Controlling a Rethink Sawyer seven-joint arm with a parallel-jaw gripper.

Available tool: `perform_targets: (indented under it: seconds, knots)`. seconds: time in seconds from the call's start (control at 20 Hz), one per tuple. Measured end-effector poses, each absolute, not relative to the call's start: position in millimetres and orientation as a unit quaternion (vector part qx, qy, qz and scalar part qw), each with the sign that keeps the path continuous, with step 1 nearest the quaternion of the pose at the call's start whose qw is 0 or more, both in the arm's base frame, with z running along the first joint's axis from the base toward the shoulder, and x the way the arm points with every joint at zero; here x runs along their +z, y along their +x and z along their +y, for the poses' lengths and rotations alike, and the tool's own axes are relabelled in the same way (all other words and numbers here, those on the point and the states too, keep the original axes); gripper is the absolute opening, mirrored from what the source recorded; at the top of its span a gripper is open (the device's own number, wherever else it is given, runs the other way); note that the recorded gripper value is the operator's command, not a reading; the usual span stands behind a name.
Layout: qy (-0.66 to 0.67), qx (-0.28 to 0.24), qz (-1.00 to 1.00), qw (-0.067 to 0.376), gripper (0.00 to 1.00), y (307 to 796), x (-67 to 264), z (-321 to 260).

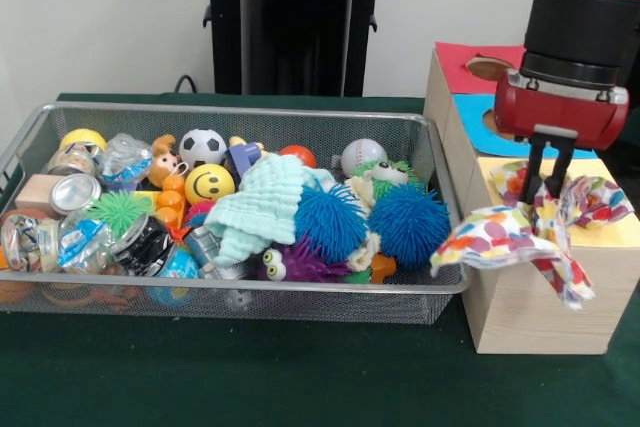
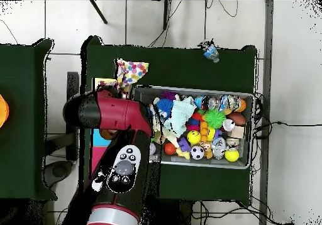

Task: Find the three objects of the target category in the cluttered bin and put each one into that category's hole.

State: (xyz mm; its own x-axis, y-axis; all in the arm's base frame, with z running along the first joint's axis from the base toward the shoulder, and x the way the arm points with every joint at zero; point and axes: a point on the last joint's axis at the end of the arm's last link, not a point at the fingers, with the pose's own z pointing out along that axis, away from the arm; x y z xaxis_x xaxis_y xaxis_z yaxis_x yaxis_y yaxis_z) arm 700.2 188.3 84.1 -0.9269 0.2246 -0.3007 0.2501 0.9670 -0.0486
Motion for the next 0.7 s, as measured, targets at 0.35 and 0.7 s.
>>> perform_targets:
  seconds: [0.35,0.7]
  knots:
    - [0.125,-0.043,0.981,0.142,0.00,690.6,84.9,186.1]
    - [0.125,-0.043,0.980,0.151,0.00,688.9,82.7,187.2]
